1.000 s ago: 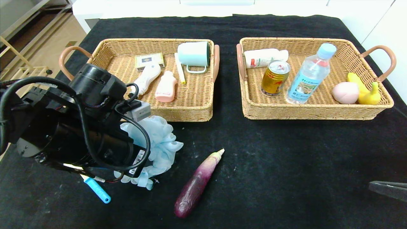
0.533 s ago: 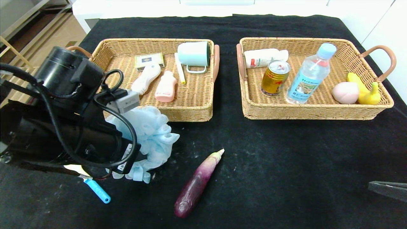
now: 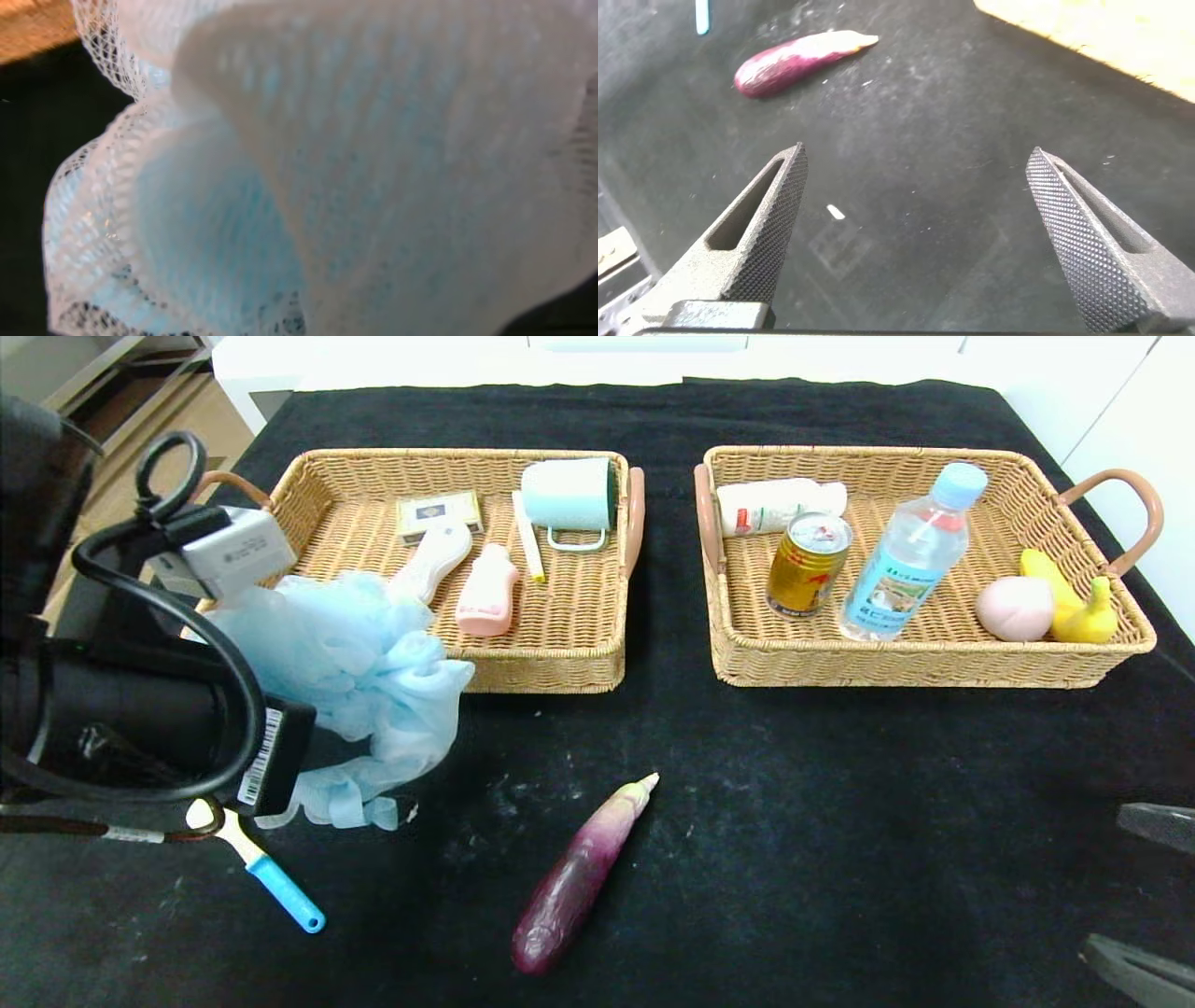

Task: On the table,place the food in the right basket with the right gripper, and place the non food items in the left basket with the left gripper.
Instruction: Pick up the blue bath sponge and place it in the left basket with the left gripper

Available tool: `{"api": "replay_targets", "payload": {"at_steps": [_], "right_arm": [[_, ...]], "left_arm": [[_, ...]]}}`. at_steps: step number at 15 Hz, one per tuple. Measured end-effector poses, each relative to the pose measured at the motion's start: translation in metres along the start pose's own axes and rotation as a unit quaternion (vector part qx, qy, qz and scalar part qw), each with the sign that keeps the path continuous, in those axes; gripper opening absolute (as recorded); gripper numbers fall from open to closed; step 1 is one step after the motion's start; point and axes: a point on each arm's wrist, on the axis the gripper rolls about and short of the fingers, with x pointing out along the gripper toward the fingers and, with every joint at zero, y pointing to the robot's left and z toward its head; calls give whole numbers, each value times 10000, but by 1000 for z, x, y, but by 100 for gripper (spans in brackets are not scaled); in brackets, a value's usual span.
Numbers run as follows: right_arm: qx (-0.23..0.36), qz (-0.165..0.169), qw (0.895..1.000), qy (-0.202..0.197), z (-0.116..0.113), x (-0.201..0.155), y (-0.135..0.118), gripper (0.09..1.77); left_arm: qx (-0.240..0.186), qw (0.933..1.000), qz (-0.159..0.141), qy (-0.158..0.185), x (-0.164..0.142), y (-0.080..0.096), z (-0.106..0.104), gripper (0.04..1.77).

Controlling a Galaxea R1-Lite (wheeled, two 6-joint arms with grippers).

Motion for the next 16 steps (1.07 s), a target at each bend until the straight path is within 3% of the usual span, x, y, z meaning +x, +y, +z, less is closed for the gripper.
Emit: {"api": "replay_targets", "payload": {"at_steps": [4,10,16], "right_arm": [[26,-139,9999,23,2,2,-4,171],[50,-171,9998,76,2,4,-5,171],[35,-192,9998,73,2,5,-6,171]], "left_arm": [[-198,9966,155,-780,-18,9,14,56],[-380,9881,392,-1435,-33,21,49,56],[-504,9805,641,-1791,2,35,104,55]]}}
